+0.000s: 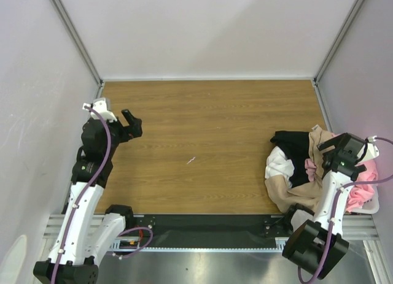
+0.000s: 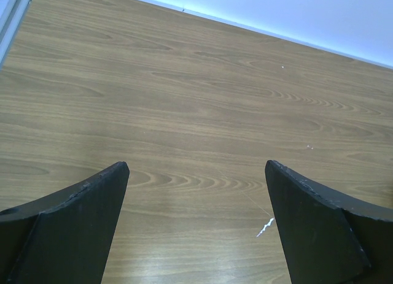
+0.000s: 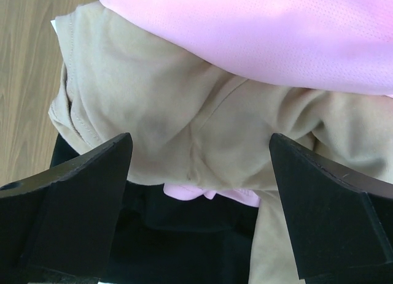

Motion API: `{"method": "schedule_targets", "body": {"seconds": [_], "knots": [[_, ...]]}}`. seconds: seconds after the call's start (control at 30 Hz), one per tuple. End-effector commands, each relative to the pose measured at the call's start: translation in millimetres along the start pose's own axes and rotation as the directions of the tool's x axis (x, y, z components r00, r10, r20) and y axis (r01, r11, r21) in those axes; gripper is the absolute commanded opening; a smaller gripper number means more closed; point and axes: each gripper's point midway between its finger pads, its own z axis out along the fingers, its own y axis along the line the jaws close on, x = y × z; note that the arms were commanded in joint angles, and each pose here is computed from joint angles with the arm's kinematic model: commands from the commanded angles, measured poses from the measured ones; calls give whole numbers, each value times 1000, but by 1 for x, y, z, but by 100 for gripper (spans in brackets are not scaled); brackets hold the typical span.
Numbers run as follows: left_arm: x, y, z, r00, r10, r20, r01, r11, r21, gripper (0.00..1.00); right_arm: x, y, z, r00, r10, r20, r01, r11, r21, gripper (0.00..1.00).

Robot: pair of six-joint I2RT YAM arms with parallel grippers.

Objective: Fold and stack the t-shirts
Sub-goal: Grab the tshirt from the pile

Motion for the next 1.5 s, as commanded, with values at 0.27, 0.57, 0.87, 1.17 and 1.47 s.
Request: {"method": "schedule_targets", "body": {"seconds": [0.27,0.57,0.87,1.17,1.47], "knots": [[-6,-4,-4,999,-2,37,1,1000,16,100,-5,15,18,996,-11,91,21,994,-111,98],[-4,-3,-2,1000,-1,26,1,1000,11,100,-8,7,21,994,-30,103,36,997,-62,41],[-3,-6,2,1000,1,14,-1,1000,22,100,-42,33,-11,988,-26,152,48,989,-139,0],[-5,-7,-1,1000,2,21,-3,999,32,100,-124,164,-154,930,-64,362,256,820,-511,0],[-7,-9,-3,1000,6,23,-7,999,39,100,-137,320,-313,834,-118,539,540,376,-753,0]]}}
